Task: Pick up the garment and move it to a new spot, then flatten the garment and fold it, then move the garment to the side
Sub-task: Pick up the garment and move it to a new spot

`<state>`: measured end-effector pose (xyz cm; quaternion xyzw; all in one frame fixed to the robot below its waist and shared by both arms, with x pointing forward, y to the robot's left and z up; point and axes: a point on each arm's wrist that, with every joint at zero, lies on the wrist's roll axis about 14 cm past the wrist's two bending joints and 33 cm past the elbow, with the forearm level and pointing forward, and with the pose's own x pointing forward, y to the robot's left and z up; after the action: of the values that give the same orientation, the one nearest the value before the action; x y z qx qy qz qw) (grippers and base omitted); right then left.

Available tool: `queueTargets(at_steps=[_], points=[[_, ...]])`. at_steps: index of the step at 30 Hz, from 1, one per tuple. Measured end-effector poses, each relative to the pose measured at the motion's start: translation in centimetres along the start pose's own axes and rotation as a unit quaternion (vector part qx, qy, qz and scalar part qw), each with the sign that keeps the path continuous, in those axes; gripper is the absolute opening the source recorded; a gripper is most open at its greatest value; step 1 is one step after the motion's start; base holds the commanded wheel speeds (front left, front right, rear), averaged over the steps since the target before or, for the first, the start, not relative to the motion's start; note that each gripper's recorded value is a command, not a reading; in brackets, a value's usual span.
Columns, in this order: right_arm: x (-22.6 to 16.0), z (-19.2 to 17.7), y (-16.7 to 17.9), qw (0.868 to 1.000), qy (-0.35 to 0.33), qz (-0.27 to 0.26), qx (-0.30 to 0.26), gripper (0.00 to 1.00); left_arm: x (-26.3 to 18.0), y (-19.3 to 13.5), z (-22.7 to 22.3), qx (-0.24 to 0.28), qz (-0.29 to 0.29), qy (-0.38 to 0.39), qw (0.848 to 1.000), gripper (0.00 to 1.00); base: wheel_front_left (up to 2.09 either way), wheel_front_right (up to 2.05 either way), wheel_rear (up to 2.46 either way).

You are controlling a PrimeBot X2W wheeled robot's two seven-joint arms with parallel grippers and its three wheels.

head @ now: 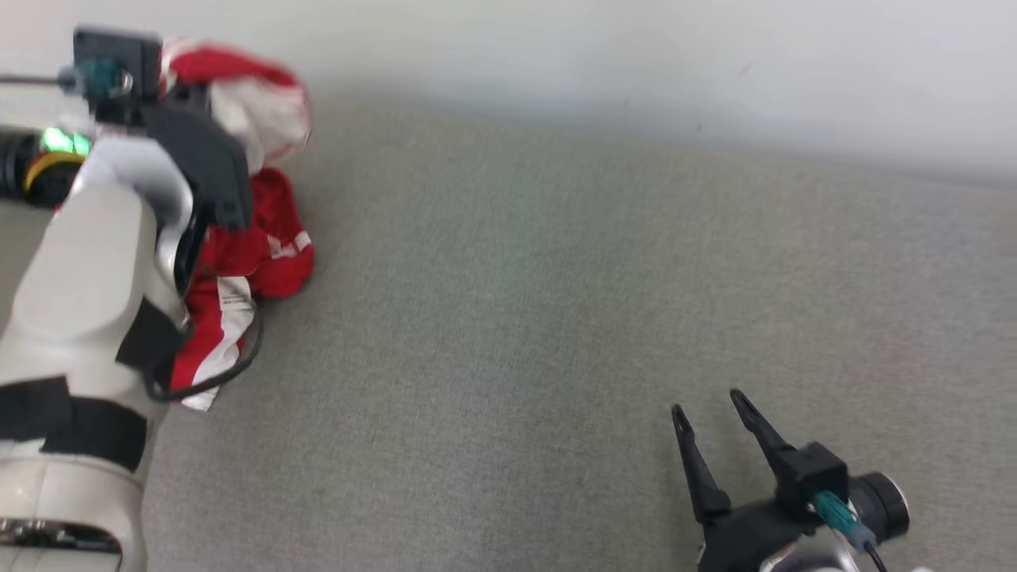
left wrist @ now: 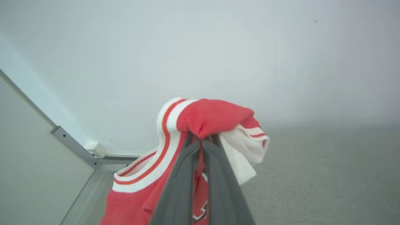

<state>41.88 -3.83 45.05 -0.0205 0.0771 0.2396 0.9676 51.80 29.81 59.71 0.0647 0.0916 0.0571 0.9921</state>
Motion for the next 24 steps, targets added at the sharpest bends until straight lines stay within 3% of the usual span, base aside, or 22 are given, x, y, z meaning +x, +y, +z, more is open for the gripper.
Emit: queueTargets(at_steps=[5,9,14,20,22,24], points=[[-2.8,0.4,-1.5,0.999,-0.007,-0.036,0.009,1.0,-2.1,-3.4,10.9,0.039,-0.046,-0.127,0.99,0.0,0.0,0.0,0.0],[-5.0,1.1,-3.4,0.997,-0.017,-0.073,0.007,1.0,-4.6,-7.9,18.4,0.047,-0.096,-0.22,0.97,0.0,0.0,0.0,0.0],[-8.3,1.5,-6.5,0.99,-0.028,-0.135,0.01,1.0,-7.4,-14.7,22.8,0.021,-0.18,-0.279,0.943,0.0,0.0,0.0,0.0],[-11.9,1.4,-9.1,0.981,-0.032,-0.192,0.016,1.0,-8.6,-23.9,20.9,-0.003,-0.283,-0.268,0.921,0.0,0.0,0.0,0.0],[-13.5,1.3,-10.2,0.975,-0.031,-0.219,0.019,1.0,-8.3,-28.1,16.8,0.017,-0.317,-0.229,0.92,0.0,0.0,0.0,0.0],[-14.4,1.2,-10.8,0.971,-0.031,-0.234,0.021,1.0,-8.3,-30.7,13.6,0.005,-0.344,-0.193,0.919,0.0,0.0,0.0,0.0]])
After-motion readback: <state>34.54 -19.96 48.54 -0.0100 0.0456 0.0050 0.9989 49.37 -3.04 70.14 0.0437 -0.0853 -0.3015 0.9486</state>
